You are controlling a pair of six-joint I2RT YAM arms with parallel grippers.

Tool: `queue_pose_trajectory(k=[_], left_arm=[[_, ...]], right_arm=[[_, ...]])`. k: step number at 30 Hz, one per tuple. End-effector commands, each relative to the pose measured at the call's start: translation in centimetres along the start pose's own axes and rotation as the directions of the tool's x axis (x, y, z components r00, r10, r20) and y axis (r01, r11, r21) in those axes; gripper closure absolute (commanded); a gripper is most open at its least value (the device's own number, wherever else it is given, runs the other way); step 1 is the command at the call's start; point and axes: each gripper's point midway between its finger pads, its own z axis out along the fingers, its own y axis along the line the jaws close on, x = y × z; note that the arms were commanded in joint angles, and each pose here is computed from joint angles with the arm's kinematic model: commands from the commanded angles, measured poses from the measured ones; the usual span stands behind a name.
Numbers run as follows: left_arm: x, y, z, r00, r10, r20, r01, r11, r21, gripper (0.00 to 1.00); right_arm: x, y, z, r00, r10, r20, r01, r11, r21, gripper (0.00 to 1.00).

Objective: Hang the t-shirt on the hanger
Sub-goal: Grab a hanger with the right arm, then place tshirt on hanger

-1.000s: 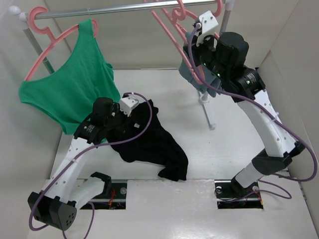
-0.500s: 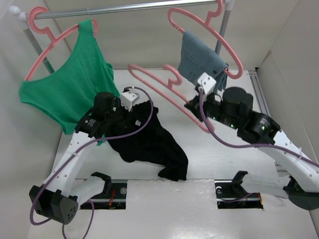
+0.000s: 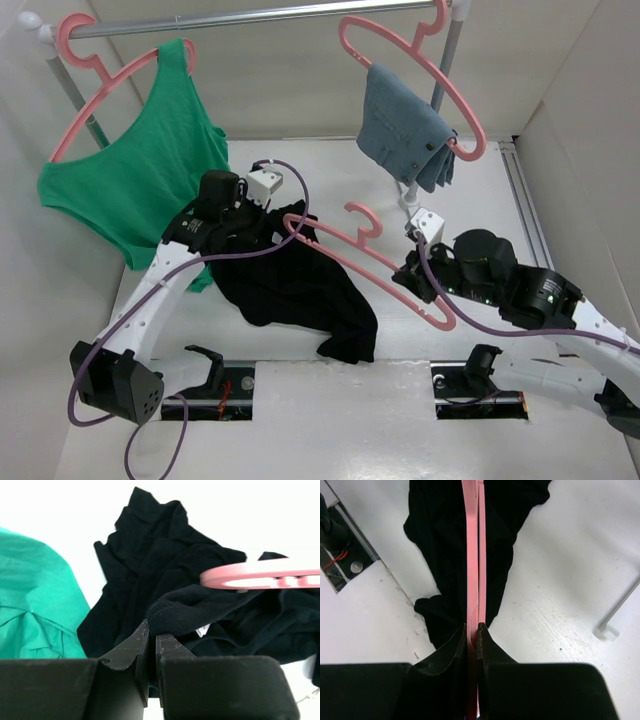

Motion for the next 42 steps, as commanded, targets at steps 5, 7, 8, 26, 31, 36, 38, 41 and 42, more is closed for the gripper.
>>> queue_pose_trajectory(k=[5, 7, 8, 26, 31, 36, 38, 41, 42], left_arm=[[-3.2, 1.5, -0.5, 0.998, 0.013, 0.068, -0.009, 0.998, -0.060, 1.00], [-3.1, 1.6, -0.2, 0.998, 0.011, 0.059, -0.008, 0.998, -0.057, 1.00], [-3.4, 1.6, -0.3, 0.998, 0.013, 0.068, -0.009, 0.998, -0.060, 1.00], [-6.1, -1.9, -3.2, 0.983, 0.112, 0.148, -0.133, 0.981, 0.140, 1.00], [-6.0, -5.0, -5.4, 0.966, 0.190, 0.176, -0.237, 0.921, 0.309, 1.00], [-7.1, -8.4, -7.3, 0.922, 0.286, 0.262, -0.375, 0.832, 0.409, 1.00], [-7.8, -10.3, -8.4, 0.909, 0.283, 0.304, -0.401, 0.793, 0.459, 1.00], [-10.0, -12.7, -10.7, 0.897, 0.233, 0.377, -0.414, 0.741, 0.528, 1.00], [-10.5, -13.6, -11.4, 0.895, 0.203, 0.398, -0.416, 0.705, 0.575, 1.00]], right_arm=[[-1.4, 2.0, -1.9, 0.998, 0.013, 0.060, -0.006, 0.994, -0.111, 1.00], [-1.6, 2.4, -1.9, 0.998, 0.009, 0.058, -0.002, 0.992, -0.128, 1.00], [-2.0, 2.4, -2.1, 0.998, 0.010, 0.069, -0.001, 0.992, -0.129, 1.00], [-3.8, 3.4, 5.9, 0.980, -0.176, 0.093, 0.190, 0.968, -0.162, 1.00], [-5.7, 3.0, 6.7, 0.964, -0.213, 0.161, 0.234, 0.964, -0.127, 1.00], [-8.0, 3.5, 6.8, 0.919, -0.264, 0.294, 0.308, 0.945, -0.115, 1.00], [-8.4, 3.5, 7.4, 0.904, -0.280, 0.324, 0.327, 0.939, -0.102, 1.00], [-7.9, 3.3, 8.6, 0.901, -0.290, 0.322, 0.334, 0.938, -0.089, 1.00], [-7.7, 3.1, 8.9, 0.901, -0.290, 0.322, 0.331, 0.940, -0.079, 1.00]])
